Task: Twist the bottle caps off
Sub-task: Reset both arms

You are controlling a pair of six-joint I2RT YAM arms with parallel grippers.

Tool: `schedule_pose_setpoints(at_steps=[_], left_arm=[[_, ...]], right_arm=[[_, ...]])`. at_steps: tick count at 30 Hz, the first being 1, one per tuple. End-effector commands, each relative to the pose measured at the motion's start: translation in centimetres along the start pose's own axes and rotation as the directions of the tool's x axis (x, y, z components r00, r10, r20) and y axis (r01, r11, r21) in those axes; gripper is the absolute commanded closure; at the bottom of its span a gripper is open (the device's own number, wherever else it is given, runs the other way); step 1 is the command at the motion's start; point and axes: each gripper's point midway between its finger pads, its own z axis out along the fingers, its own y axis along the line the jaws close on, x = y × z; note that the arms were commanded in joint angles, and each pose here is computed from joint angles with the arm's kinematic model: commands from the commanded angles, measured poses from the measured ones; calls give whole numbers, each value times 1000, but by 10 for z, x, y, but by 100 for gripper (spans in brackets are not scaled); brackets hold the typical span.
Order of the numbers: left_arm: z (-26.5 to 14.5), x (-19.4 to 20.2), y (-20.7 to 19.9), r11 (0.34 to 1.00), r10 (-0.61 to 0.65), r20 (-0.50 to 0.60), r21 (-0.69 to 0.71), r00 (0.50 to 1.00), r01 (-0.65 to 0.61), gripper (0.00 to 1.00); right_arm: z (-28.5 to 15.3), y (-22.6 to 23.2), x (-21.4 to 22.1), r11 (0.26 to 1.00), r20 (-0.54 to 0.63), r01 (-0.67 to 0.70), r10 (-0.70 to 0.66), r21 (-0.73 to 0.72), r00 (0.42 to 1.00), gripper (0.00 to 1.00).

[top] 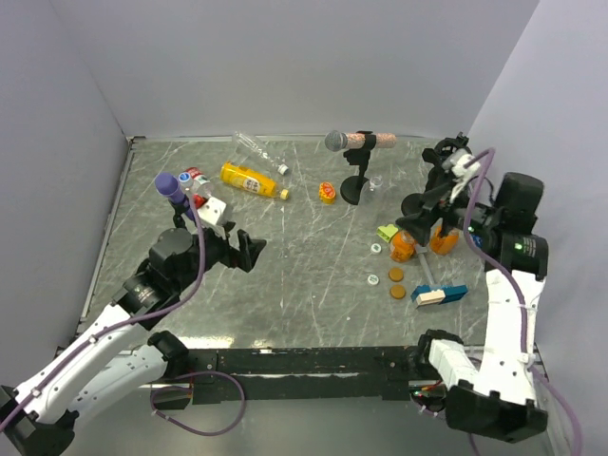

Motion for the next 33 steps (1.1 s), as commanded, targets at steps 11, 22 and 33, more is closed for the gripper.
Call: schedule_pose_setpoints(at_steps=[11, 22, 33], left_arm=[[-59, -83, -25, 966, -253, 174, 97, 952, 239, 4], [-64, -77, -19, 954, -299, 168, 66, 939, 292, 3], [-61, -73, -17, 954, -299, 153, 47, 942, 296, 3]], right_arm=[[5, -1, -12, 944, 86, -237, 223, 229, 971, 1], [0, 1, -11, 924, 237, -286, 226, 256, 945, 1], [23, 4, 36, 936, 194, -306, 272, 175, 943, 1]])
